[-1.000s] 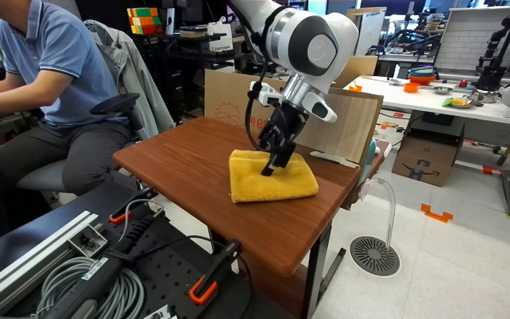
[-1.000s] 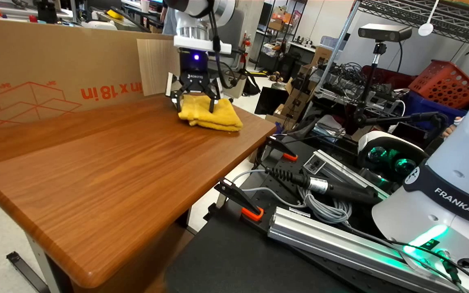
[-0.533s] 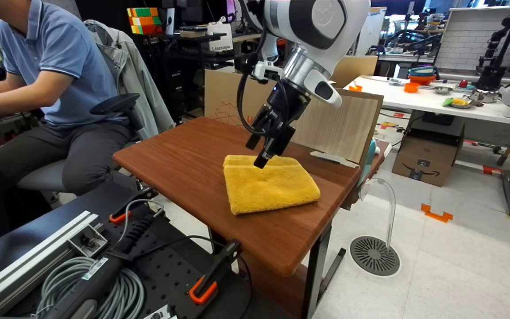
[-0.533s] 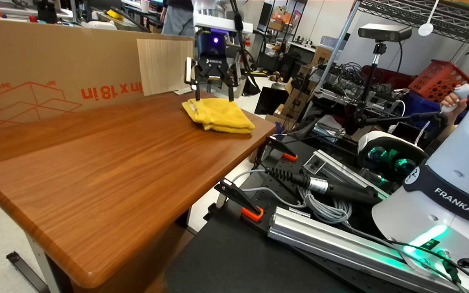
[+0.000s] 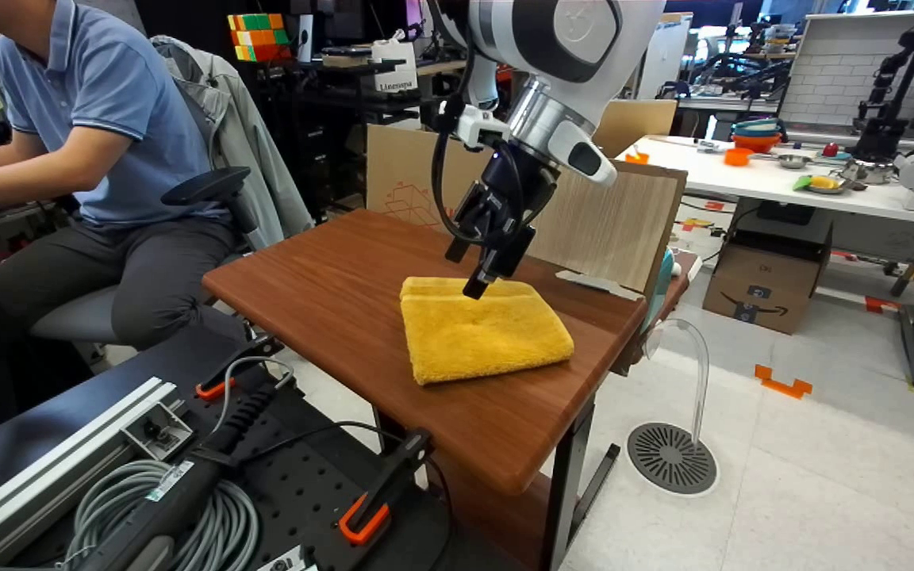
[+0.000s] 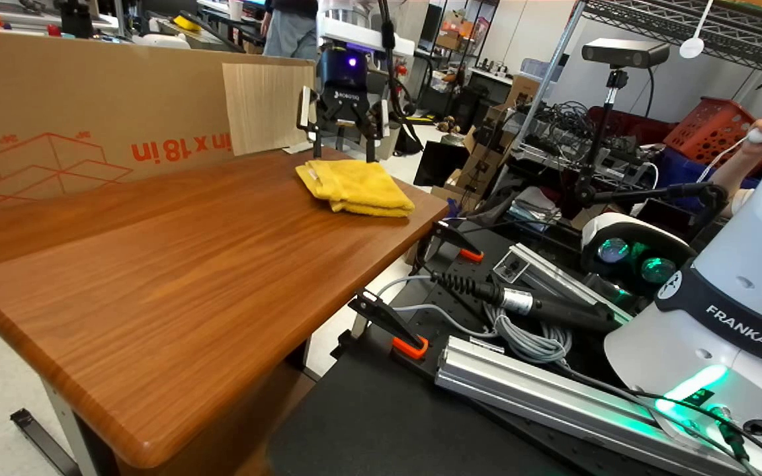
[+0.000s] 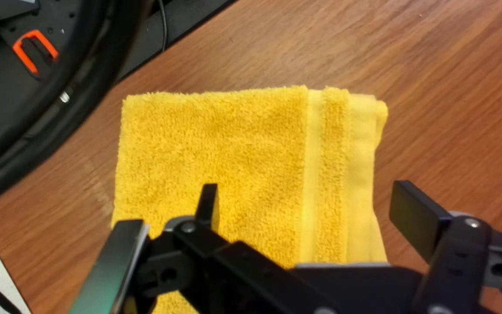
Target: Wipe the table with the yellow towel
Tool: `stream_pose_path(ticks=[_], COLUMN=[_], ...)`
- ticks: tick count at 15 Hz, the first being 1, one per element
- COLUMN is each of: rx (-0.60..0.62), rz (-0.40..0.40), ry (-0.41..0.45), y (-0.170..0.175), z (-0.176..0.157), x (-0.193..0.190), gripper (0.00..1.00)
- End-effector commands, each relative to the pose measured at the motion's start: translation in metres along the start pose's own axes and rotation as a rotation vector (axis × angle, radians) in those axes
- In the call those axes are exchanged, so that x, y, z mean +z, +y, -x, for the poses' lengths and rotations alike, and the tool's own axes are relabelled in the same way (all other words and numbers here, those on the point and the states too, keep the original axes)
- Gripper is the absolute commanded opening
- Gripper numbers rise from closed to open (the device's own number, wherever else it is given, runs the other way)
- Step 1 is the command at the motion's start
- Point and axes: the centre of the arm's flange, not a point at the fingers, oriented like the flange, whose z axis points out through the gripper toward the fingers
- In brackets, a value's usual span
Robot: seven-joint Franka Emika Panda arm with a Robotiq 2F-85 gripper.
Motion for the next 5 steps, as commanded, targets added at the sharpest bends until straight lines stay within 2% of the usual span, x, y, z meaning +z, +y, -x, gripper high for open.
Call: stream_pose_path(ticks=[1,2,5], rx=[-0.051,-0.029,-0.035], rz=[-0.042,-0.015,-0.02], ry=[0.026,0.015,0.014], y=[0.019,0.005,0.011], z=[0.017,0.001,0.004], x=[-0.006,-0.002,-0.004], gripper=[1.0,1.0,1.0])
